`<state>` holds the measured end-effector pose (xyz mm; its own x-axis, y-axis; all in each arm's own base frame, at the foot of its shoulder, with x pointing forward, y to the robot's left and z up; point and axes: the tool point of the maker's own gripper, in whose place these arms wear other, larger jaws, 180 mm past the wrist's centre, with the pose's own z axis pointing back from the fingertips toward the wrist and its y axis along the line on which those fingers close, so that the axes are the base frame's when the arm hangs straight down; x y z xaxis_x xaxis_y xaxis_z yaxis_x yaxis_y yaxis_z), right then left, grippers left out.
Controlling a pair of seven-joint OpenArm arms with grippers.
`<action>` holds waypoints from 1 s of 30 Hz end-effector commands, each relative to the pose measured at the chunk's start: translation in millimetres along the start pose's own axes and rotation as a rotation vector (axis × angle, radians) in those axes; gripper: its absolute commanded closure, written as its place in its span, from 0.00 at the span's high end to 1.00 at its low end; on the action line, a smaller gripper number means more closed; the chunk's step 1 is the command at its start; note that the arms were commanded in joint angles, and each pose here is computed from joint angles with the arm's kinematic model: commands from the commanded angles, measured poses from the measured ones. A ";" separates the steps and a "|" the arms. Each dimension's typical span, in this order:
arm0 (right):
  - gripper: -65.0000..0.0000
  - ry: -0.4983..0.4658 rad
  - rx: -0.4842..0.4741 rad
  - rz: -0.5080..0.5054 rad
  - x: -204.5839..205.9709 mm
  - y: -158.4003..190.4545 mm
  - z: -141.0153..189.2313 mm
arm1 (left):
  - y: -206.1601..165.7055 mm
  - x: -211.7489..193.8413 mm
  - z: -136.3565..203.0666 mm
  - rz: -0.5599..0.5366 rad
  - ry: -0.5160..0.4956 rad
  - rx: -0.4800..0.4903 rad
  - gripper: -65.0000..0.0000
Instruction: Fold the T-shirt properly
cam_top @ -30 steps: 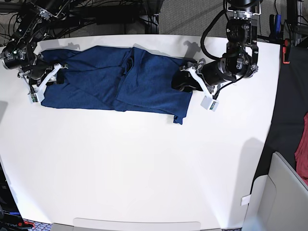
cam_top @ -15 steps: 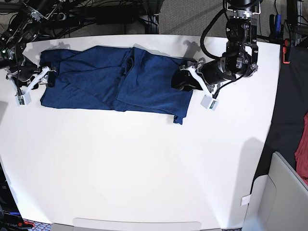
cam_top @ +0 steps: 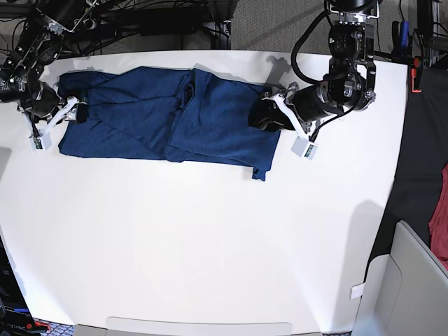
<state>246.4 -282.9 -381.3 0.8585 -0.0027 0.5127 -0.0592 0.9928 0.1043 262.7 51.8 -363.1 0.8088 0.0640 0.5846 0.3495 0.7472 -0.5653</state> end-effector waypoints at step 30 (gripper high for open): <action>0.21 0.028 0.074 0.028 4.7 49.0 -23.3 | -4.0 14.4 3.8 -0.018 -0.045 -0.015 0.35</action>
<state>262.6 -228.6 -393.5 0.8579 0.0147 0.5137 -0.1163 0.9792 0.1662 262.9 52.4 -363.1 0.8087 0.0654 0.5845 0.3480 0.7480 -0.5651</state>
